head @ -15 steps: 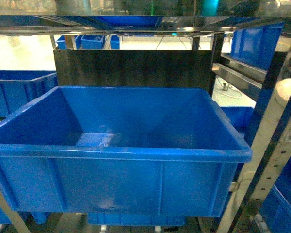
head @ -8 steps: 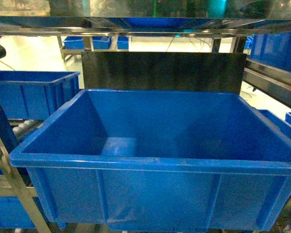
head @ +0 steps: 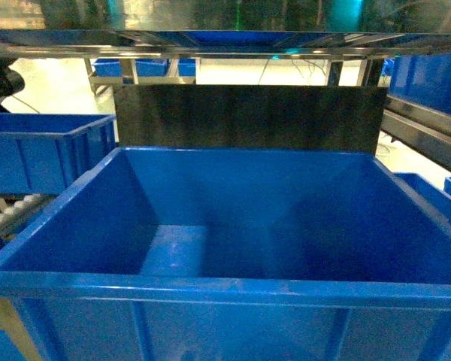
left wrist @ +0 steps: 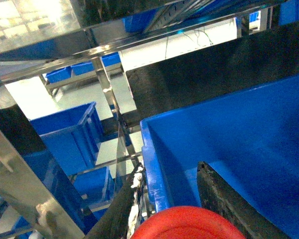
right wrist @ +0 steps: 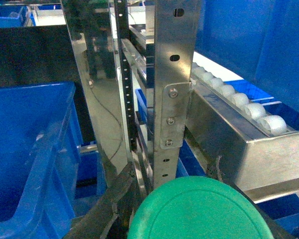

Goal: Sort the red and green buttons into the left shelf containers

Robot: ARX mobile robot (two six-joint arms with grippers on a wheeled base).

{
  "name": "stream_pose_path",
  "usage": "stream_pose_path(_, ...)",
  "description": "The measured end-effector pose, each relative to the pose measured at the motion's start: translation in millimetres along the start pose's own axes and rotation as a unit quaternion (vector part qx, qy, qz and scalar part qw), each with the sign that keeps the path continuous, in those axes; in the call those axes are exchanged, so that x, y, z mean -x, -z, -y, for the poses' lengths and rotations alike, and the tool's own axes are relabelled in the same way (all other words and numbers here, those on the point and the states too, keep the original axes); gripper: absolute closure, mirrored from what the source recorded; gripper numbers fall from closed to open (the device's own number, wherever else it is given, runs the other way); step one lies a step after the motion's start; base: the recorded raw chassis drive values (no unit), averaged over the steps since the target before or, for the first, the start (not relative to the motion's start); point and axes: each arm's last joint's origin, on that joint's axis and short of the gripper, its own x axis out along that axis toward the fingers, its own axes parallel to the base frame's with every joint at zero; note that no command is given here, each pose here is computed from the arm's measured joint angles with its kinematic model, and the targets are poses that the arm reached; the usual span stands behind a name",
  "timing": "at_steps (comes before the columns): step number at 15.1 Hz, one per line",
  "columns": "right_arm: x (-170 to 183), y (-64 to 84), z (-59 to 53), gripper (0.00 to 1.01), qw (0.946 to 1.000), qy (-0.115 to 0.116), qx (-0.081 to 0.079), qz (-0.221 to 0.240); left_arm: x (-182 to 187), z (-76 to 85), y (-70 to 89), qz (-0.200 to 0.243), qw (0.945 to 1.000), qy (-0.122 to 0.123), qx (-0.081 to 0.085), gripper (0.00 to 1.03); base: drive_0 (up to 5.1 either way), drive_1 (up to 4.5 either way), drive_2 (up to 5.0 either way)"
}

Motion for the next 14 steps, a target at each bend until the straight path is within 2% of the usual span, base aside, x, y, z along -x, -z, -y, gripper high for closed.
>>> stream_pose_path(4,-1.5,-0.5,-2.3,0.64,1.0,-0.003,0.001,-0.001,-0.2,0.1,0.4,-0.001,1.0,0.0,0.0,0.75,0.0,0.0,0.0)
stream_pose_path(5,-7.9,-3.6,-9.8,0.64,0.9999,-0.011,0.008,0.008,-0.2,0.1,0.4,-0.001,1.0,0.0,0.0,0.75,0.0,0.0,0.0)
stream_pose_path(6,-15.8,-7.8,-20.4,0.64,0.9993,-0.032,0.014,0.014,-0.2,0.1,0.4,-0.001,1.0,0.0,0.0,0.75,0.0,0.0,0.0)
stream_pose_path(7,-33.0,-14.4,-45.5,0.64,0.9968,-0.071,0.024,0.028,-0.2,0.1,0.4,-0.001,1.0,0.0,0.0,0.75,0.0,0.0,0.0)
stream_pose_path(8,-62.5,-16.1,-78.9,0.64,0.9932,-0.107,0.031,0.032,-0.2,0.1,0.4,-0.001,1.0,0.0,0.0,0.75,0.0,0.0,0.0)
stream_pose_path(9,-85.3,-0.8,-107.9,0.64,0.9891,-0.14,0.039,-0.022,-0.2,0.1,0.4,-0.001,1.0,0.001,0.0,0.75,0.0,0.0,0.0)
stream_pose_path(10,-85.2,1.2,-114.4,0.64,0.9877,-0.147,0.037,-0.039,-0.2,0.1,0.4,-0.001,1.0,0.001,0.0,0.75,0.0,0.0,0.0)
stream_pose_path(11,-84.0,0.2,-116.6,0.64,0.9879,-0.141,0.038,-0.051,-0.2,0.1,0.4,-0.001,1.0,0.001,0.0,0.75,0.0,0.0,0.0)
stream_pose_path(14,-84.3,-4.7,-115.7,0.64,0.9905,-0.126,0.036,-0.042,-0.2,0.1,0.5,-0.001,1.0,0.001,0.0,0.75,0.0,0.0,0.0)
